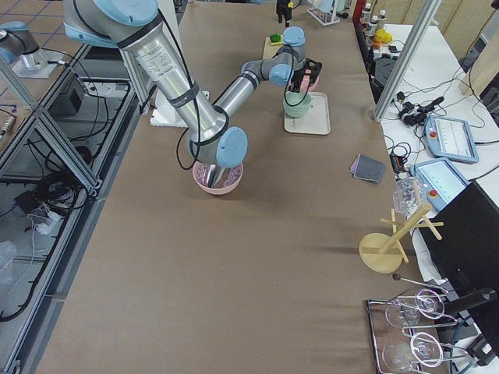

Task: Stack pink bowl on green and place spoon
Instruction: 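Carry the pink bowl onto the green bowl while left gripper reaches the spoon, then release the pink bowl and raise right gripper while left grasps white spoon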

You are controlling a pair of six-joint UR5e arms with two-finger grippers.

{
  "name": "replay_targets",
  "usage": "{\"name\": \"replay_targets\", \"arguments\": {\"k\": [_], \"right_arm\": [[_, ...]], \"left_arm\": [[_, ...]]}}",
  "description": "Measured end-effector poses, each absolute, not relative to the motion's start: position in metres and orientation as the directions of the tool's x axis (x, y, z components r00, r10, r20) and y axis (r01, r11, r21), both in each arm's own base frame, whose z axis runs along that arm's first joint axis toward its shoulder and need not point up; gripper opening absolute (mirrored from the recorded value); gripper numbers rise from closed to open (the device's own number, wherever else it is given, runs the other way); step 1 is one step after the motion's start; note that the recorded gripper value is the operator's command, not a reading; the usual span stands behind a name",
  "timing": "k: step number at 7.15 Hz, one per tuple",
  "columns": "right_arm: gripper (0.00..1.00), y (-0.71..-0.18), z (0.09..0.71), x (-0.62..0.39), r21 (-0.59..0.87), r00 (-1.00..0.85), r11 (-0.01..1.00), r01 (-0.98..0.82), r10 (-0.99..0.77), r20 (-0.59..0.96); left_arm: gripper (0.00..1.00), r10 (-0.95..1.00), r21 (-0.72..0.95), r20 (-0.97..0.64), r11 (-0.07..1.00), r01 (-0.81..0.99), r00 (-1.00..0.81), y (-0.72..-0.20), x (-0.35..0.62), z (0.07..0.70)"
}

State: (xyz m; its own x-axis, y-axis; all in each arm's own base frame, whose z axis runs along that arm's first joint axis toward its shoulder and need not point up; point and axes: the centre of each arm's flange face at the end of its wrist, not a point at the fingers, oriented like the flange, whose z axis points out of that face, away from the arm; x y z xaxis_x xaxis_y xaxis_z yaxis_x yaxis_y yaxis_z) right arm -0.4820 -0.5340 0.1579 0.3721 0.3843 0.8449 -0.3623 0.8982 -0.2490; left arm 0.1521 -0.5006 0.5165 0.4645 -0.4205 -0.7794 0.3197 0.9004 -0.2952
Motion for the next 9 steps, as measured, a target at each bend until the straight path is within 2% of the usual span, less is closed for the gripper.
{"name": "replay_targets", "arguments": {"k": [2, 6, 7, 9], "right_arm": [[0.00, -0.529, 0.162, -0.499, -0.246, 0.386, 0.895, -0.372, 0.390, 0.836], [0.00, -0.528, 0.176, -0.511, -0.247, 0.405, 0.894, -0.373, 0.397, 0.824], [0.99, -0.528, 0.176, -0.511, -0.247, 0.406, 0.894, -0.373, 0.397, 0.823], [1.00, -0.529, 0.176, -0.512, -0.235, 0.407, 0.890, -0.391, 0.397, 0.823]], "left_arm": [[0.97, -0.449, -0.310, -0.759, 0.886, 0.344, 0.472, -0.505, 0.197, 0.500], [0.86, -0.490, -0.333, -0.710, 0.866, 0.372, 0.505, -0.504, 0.267, 0.501], [0.85, -0.499, -0.340, -0.704, 0.861, 0.377, 0.505, -0.506, 0.284, 0.496], [0.70, -0.506, -0.347, -0.695, 0.858, 0.378, 0.511, -0.511, 0.303, 0.493]]}}
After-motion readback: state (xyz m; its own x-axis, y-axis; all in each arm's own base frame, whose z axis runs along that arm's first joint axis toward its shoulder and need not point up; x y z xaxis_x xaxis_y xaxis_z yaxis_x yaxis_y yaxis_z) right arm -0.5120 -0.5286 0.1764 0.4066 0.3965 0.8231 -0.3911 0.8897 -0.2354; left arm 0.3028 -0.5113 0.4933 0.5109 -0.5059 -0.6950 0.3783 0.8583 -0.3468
